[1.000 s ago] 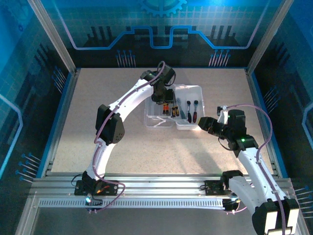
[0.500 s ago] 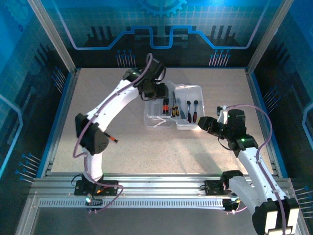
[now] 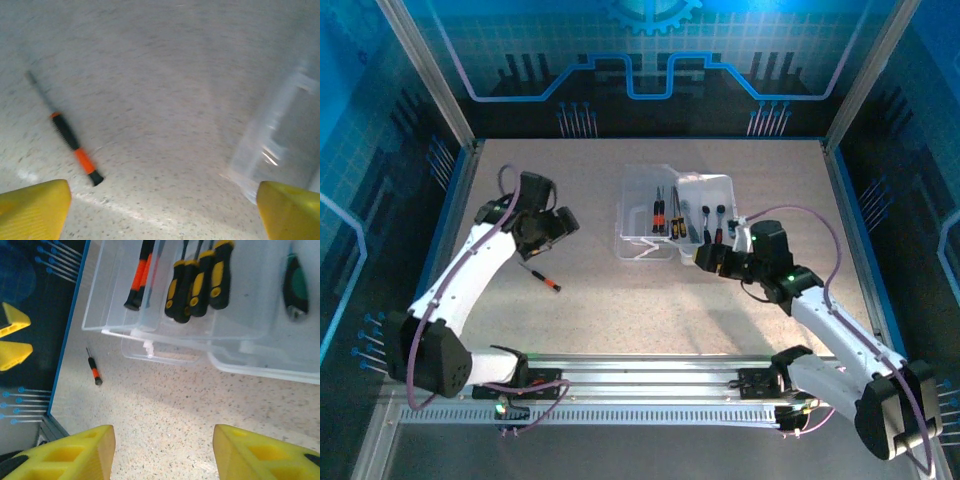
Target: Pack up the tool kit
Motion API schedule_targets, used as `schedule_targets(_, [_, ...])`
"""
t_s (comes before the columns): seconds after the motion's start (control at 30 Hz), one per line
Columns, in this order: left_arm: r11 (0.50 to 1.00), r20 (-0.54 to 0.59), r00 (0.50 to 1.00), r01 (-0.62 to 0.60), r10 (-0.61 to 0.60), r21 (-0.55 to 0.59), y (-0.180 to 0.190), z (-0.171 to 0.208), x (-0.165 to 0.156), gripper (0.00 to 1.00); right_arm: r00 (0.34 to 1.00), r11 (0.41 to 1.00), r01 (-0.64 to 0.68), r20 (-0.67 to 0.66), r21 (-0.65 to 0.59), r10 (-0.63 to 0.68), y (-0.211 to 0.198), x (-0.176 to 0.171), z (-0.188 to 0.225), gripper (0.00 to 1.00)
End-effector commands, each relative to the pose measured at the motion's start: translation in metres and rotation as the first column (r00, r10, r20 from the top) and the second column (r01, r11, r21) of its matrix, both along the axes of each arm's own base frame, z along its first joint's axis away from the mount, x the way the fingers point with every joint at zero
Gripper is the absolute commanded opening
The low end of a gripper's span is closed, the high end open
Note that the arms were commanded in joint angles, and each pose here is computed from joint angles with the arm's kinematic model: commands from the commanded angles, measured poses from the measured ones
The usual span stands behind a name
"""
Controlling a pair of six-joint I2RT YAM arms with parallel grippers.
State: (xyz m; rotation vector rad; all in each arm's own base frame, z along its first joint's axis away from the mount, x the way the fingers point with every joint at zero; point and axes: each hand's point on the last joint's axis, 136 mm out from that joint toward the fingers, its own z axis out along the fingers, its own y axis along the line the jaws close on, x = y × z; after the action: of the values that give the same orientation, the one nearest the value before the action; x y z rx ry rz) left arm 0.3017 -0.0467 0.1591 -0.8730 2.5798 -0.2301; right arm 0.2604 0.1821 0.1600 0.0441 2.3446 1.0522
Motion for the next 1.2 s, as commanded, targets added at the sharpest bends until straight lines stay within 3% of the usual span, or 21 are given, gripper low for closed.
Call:
schedule_targets(0.0, [0.992,-0.056,0.991,-0.125,0.124,-0.025,0.021,-0.029,-0.012,0.99,0.998,1.0,-0.009,0.067,0.003,0.009,0.012,0.013,0.019,0.55])
schedule_targets(0.1, [0.986,-0.14,0.977,-0.166,0.16,-0.034,0.033,-0.057,-0.021,0.98,0.998,1.0,-0.009,0.059,-0.005,0.009,0.012,0.015,0.017,0.55])
schedule_targets(0.43, [0.971,-0.278,0.937,-0.233,0.211,-0.046,0.039,-0.106,-0.02,0.52,0.999,1.0,-0.001,0.041,-0.015,0.002,0.01,0.013,0.01,0.42])
schedule_targets(0.7, [0.959,-0.362,0.896,-0.282,0.257,-0.017,0.043,-0.13,-0.029,0.46,0.999,1.0,-0.005,0.043,-0.023,0.006,0.009,0.013,0.008,0.41])
schedule_targets(1.17, [0.946,-0.409,0.862,-0.324,0.3,0.01,0.05,-0.152,-0.04,0.33,1.0,0.999,0.002,0.031,-0.038,-0.001,0.005,0.012,0.001,0.41])
